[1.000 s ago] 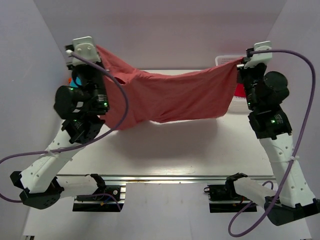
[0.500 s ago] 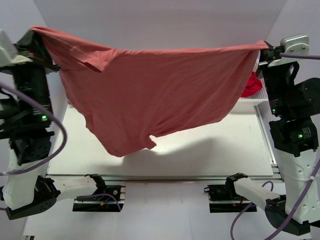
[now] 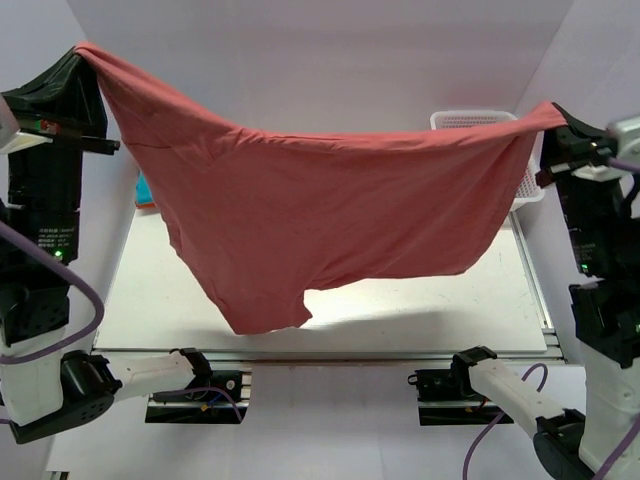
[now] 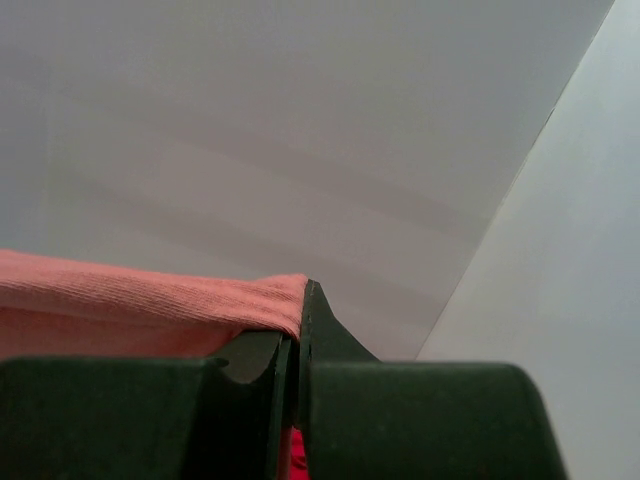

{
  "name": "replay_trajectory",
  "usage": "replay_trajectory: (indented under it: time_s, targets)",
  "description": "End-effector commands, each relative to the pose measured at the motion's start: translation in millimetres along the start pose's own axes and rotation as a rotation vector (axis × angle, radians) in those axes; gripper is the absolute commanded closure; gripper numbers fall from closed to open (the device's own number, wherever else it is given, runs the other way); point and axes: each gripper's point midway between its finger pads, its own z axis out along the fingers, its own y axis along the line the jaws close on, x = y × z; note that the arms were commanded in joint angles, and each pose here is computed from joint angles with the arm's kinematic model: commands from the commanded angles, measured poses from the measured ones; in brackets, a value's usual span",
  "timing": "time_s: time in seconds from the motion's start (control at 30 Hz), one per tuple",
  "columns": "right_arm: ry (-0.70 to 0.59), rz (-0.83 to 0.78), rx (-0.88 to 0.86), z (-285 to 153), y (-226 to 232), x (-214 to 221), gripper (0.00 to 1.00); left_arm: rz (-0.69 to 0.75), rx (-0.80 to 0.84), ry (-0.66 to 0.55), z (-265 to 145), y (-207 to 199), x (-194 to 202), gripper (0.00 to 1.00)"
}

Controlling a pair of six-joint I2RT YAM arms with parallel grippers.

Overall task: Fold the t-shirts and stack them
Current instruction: Flatten out the tshirt

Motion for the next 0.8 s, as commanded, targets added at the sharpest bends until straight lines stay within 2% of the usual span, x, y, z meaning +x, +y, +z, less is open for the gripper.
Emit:
replay_trajectory:
  time_s: [0.0,0.17,0.3,0.57,0.7,0.77]
  targets:
    - [-0.07,0.01,0.013,-13.5,-7.3,-23.4,1.0,-0.057,0.049,-0.051,-11.7,3.5,-18.8,1.0]
    - [-0.096,0.015,0.015,-25.6,-10.6,-33.6,1.0,-0.106,0.123,-0.082,-19.6,-1.6,-33.5,1.0]
    - [-0.094,0.025,0.006,-28.2,-8.7,-33.4,1.0,-0.109,0.171,-0.059,-21.7,-11.8,-26.9,1.0]
    - [-0.076,0.04,0.002,-26.1,-2.5,-18.3,1.0,-0.06,0.106,0.0,-11.9,-15.7,3.5,1.0]
    - [-0.019,0.04,0.037,-6.8,1.4,12.8,1.0,-0.019,0.057,0.02,-4.6,-18.9,23.3,1.0]
    - [0.017,0.038,0.04,6.3,7.9,33.8,1.0,0.051,-0.006,0.052,-0.4,-16.4,44.2,1.0]
